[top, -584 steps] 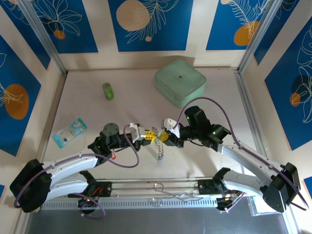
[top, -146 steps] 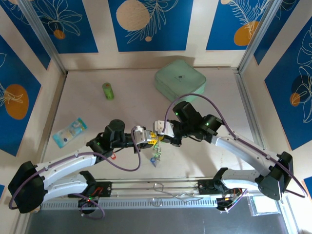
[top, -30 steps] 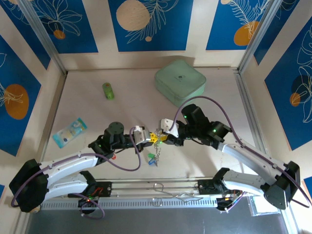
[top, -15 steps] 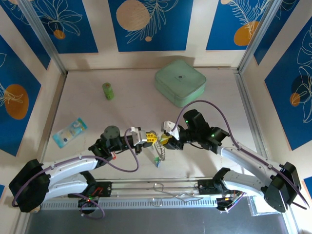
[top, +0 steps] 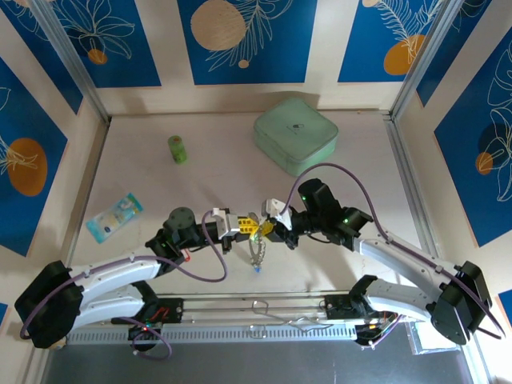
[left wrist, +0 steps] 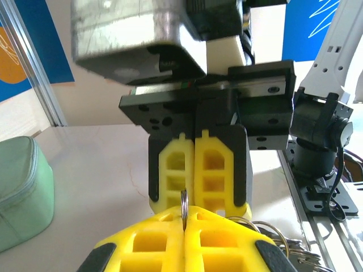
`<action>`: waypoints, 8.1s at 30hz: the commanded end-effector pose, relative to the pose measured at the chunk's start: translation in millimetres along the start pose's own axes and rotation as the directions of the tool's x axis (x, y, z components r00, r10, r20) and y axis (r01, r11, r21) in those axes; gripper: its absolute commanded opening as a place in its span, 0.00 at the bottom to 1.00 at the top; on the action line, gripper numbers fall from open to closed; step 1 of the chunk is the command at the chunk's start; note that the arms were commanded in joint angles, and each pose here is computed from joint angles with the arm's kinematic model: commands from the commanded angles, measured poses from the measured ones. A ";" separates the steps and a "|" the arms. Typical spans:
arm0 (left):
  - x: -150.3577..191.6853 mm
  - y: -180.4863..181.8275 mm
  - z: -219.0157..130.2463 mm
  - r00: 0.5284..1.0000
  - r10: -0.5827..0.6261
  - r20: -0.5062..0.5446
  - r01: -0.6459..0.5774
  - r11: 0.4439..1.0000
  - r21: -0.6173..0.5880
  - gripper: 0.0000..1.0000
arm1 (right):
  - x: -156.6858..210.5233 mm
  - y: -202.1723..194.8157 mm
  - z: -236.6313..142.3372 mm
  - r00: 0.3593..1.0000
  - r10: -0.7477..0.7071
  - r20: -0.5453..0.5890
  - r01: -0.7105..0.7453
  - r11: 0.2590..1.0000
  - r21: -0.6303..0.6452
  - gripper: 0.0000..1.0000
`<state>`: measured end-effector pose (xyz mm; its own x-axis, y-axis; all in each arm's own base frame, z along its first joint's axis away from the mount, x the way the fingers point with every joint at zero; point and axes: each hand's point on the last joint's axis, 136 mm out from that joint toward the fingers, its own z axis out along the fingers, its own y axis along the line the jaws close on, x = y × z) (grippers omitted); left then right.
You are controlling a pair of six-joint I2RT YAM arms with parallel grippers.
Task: Put the keys on the keyring
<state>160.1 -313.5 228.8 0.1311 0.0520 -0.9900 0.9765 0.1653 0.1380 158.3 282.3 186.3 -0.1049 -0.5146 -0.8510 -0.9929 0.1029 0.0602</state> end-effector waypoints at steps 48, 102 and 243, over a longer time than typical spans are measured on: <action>-19.5 113.6 -119.9 0.992 -0.036 0.118 0.117 0.574 -0.811 0.75 | -78.9 -18.3 -23.0 0.967 -0.252 -0.026 0.253 0.953 0.168 0.00; 0.5 148.3 -163.1 0.971 -0.217 0.103 0.172 0.327 -0.929 0.81 | 196.8 -123.7 -37.3 0.448 0.161 -0.879 0.176 0.949 0.263 0.17; 95.0 107.2 -9.9 0.734 -0.598 -0.322 0.211 0.652 -0.729 0.70 | 176.2 -87.5 14.6 0.083 0.989 0.126 -0.875 0.012 0.485 0.02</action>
<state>274.1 -284.8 142.8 -0.5571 0.2771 -0.7829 0.5524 0.8276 -0.1001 229.2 199.8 22.1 -0.9850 0.1578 -0.0702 0.0991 0.8493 0.5185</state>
